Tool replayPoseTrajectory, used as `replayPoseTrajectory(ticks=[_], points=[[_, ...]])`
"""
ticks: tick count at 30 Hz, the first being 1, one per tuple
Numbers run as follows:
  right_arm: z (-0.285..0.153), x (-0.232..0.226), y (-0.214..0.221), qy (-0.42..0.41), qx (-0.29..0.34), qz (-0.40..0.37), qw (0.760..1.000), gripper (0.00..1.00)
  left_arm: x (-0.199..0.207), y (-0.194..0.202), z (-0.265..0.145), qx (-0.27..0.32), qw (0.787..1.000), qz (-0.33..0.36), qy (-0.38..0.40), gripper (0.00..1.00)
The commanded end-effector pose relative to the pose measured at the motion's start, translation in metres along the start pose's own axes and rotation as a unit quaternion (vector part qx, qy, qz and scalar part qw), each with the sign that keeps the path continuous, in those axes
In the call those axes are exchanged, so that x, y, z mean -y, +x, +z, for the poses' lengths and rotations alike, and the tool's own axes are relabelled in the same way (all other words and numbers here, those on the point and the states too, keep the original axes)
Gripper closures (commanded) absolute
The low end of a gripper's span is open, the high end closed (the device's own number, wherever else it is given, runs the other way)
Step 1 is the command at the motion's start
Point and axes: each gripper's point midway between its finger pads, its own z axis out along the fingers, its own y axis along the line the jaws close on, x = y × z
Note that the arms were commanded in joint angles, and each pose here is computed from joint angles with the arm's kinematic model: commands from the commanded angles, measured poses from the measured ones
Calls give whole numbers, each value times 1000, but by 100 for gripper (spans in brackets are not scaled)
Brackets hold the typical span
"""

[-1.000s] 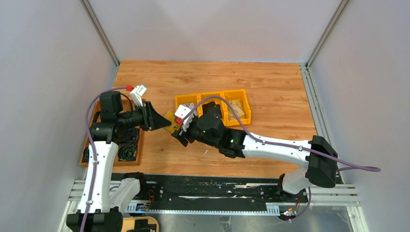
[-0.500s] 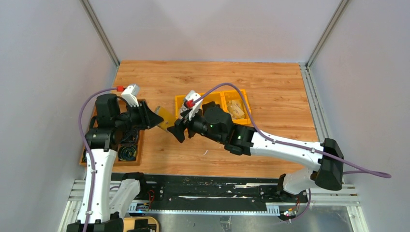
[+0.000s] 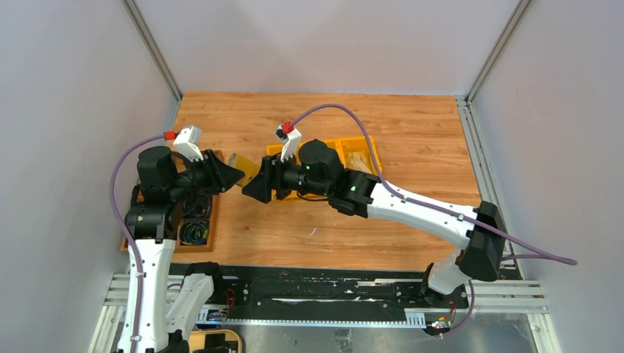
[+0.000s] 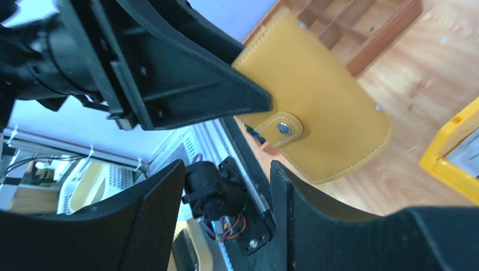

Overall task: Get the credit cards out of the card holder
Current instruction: Open the card holder.

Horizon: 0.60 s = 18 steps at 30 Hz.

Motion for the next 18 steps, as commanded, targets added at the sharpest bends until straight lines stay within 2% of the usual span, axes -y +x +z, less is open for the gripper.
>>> replayPoseTrajectory(ticks=[1,18], points=[[6,-8,13,-28,-45,62,997,41,20,-25,-10,44,999,13,27,100],[24,10,4,-59,-25,170,983,47,46,-18,-21,32,996,-12,81,100]])
